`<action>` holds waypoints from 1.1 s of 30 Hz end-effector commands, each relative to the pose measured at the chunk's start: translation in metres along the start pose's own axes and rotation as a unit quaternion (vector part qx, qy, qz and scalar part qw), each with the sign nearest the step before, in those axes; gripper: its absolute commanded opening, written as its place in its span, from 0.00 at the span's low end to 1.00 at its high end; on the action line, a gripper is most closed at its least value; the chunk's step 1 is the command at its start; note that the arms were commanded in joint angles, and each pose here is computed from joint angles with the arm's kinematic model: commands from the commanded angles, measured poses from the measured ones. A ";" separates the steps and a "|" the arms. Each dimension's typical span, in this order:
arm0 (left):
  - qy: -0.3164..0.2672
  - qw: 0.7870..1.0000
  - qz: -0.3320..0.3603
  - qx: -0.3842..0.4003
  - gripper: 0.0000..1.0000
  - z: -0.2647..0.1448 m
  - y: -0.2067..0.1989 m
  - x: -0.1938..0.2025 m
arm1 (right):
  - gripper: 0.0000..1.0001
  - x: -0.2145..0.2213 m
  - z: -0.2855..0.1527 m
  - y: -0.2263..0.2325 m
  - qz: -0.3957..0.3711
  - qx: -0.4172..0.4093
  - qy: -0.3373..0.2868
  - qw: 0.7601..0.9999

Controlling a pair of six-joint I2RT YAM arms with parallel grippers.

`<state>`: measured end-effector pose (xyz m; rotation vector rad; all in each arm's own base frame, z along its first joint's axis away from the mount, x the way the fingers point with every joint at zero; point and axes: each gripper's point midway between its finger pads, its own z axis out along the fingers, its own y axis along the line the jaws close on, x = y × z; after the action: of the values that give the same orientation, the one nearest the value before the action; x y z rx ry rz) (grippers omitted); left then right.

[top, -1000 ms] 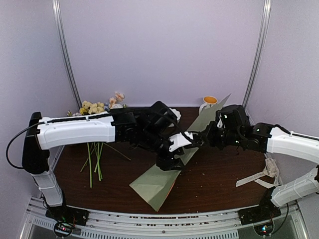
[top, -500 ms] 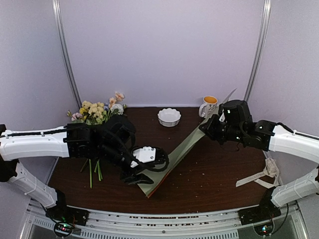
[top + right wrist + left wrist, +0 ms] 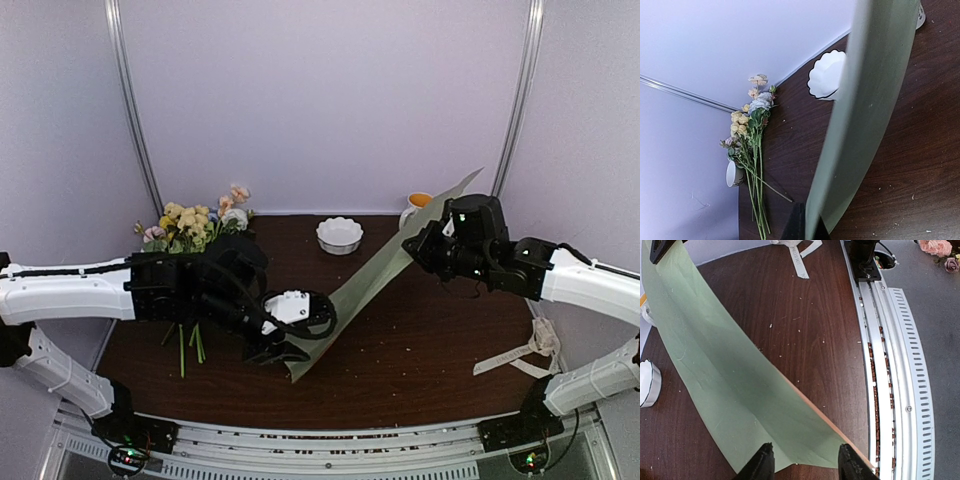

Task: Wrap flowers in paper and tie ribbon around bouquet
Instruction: Pass from the right arm to the left

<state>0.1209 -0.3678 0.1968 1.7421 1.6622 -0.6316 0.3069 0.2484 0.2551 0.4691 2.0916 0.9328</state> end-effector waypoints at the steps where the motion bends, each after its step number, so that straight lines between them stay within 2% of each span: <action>1: -0.029 0.999 0.006 -0.021 0.47 -0.013 0.006 -0.018 | 0.00 -0.013 -0.009 0.015 -0.005 -0.017 -0.024 1.000; 5: -0.042 0.999 -0.007 -0.020 0.50 -0.009 0.010 -0.030 | 0.00 -0.013 -0.008 0.012 -0.006 -0.013 -0.028 0.999; 9: -0.037 0.999 -0.025 0.004 0.50 0.013 0.009 -0.037 | 0.00 -0.014 -0.007 0.013 -0.008 -0.012 -0.029 0.999; 13: -0.011 1.000 -0.024 -0.014 0.39 0.022 0.018 -0.029 | 0.00 -0.014 -0.008 0.012 -0.009 -0.011 -0.029 0.999; 17: -0.009 0.999 -0.017 -0.027 0.27 0.020 0.022 -0.029 | 0.00 -0.016 -0.010 0.012 -0.012 -0.011 -0.033 0.999; 21: -0.009 0.999 -0.015 -0.044 0.25 0.016 0.027 -0.027 | 0.00 -0.015 -0.010 0.010 -0.013 -0.008 -0.033 0.999; 23: -0.007 0.999 -0.018 -0.044 0.26 0.017 0.027 -0.026 | 0.00 -0.015 -0.010 0.008 -0.013 -0.007 -0.034 0.999; 27: -0.012 0.999 -0.021 -0.021 0.35 0.017 0.019 -0.029 | 0.00 -0.015 -0.010 0.007 -0.013 -0.006 -0.036 0.999; 33: -0.058 0.998 -0.024 0.003 0.41 0.003 0.011 -0.052 | 0.00 -0.015 -0.008 0.006 -0.015 -0.003 -0.037 0.999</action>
<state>0.1367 -0.3946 0.1918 1.6942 1.7354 -0.6256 0.3093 0.2423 0.2593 0.4615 2.0649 0.8957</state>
